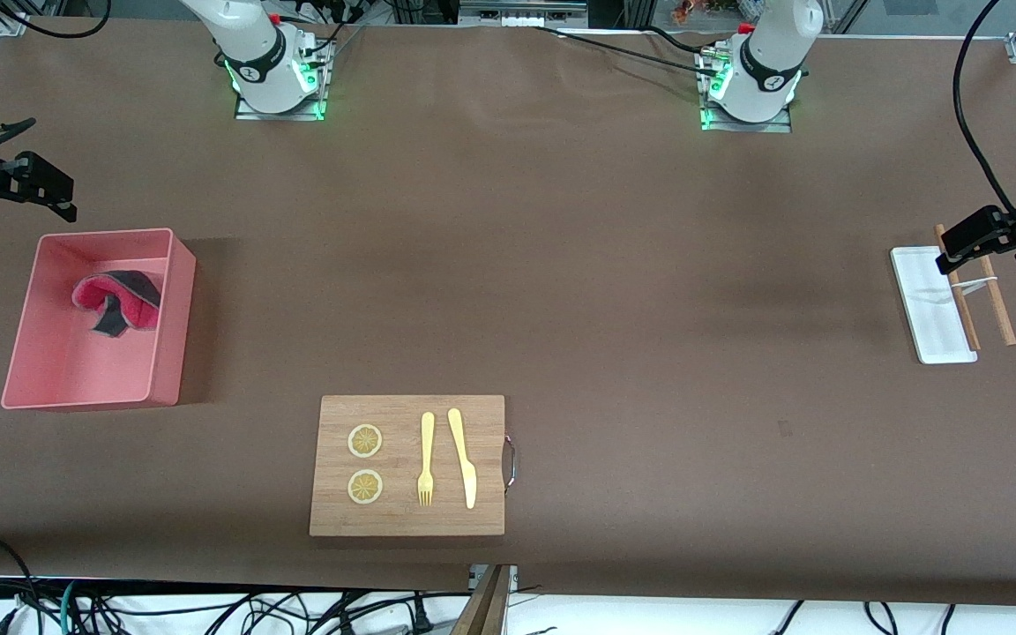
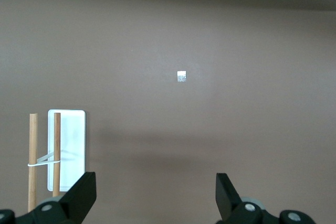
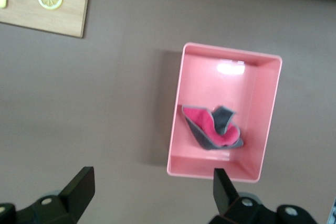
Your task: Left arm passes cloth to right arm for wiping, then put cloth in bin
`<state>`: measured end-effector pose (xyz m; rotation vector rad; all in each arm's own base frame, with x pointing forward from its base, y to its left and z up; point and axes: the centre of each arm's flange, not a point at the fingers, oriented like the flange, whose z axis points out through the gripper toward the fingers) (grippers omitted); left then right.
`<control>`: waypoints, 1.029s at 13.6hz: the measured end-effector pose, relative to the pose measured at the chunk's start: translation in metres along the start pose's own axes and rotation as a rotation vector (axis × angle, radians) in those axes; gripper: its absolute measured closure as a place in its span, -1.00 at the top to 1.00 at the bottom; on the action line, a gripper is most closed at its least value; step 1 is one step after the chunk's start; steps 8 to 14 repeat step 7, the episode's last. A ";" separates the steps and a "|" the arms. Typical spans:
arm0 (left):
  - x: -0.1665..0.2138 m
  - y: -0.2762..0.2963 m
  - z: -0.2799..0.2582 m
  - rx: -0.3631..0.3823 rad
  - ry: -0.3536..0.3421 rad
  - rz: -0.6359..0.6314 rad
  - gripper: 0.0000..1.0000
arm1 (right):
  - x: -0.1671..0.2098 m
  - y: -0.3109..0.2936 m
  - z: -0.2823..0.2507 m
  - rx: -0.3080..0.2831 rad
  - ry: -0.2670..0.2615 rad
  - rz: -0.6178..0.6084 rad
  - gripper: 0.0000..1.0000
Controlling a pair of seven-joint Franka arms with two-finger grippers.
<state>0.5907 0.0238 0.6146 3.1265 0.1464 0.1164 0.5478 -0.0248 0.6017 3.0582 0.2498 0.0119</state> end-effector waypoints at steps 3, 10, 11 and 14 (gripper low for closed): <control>0.000 0.000 0.000 0.000 0.000 0.000 1.00 | -0.004 -0.002 0.004 0.020 -0.040 0.096 1.00; 0.000 0.000 0.000 0.000 -0.001 0.000 1.00 | -0.003 -0.001 0.007 0.024 -0.048 0.111 1.00; 0.000 0.000 0.000 0.000 -0.001 0.000 1.00 | -0.003 -0.001 0.007 0.024 -0.048 0.111 1.00; 0.000 0.000 0.000 0.000 -0.001 0.000 1.00 | -0.003 -0.001 0.007 0.024 -0.048 0.111 1.00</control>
